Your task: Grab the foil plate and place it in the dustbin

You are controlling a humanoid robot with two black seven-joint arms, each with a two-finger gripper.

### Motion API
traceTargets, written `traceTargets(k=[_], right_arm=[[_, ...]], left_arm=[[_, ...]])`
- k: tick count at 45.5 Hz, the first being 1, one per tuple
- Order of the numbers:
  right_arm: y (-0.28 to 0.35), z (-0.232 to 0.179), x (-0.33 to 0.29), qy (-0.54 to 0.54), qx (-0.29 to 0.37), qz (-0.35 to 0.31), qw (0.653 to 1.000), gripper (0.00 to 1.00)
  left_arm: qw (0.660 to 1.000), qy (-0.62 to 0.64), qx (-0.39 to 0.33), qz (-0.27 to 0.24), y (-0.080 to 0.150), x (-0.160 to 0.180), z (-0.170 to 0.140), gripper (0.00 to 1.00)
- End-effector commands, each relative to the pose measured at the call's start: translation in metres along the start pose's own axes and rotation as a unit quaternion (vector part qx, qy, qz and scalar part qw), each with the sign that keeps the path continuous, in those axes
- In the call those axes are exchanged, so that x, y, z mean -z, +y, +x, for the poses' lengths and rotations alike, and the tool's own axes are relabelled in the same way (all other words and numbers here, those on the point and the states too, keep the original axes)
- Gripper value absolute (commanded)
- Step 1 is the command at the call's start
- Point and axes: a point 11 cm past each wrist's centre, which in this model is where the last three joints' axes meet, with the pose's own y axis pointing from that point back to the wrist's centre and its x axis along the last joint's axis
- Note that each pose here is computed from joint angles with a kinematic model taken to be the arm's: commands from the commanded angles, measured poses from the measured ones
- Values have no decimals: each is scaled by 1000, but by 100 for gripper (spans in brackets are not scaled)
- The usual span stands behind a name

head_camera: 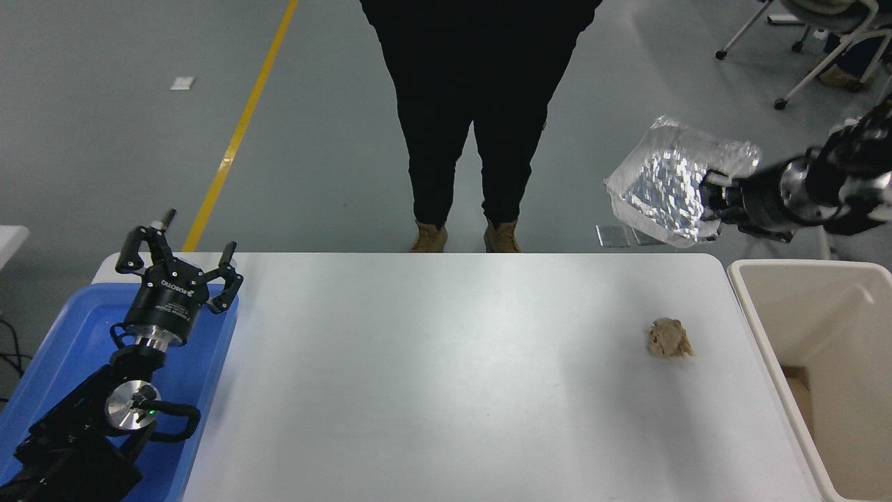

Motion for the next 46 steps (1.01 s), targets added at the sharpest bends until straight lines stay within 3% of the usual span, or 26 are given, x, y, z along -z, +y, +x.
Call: traceTargets(k=[1, 25, 38, 46], right_arm=[[47, 22, 8, 1, -5, 32, 999, 0], [28, 24, -17, -9, -14, 1, 1000, 0], [-10, 75, -108, -88, -109, -83, 987, 0], [-32, 86, -177, -136, -166, -134, 967, 0]], left_arm=[[1000, 0, 0, 0, 0, 0, 0, 98], [1000, 0, -1, 0, 1, 1, 0, 98], [1000, 0, 0, 0, 0, 0, 0, 98], [1000, 0, 0, 0, 0, 0, 0, 98]])
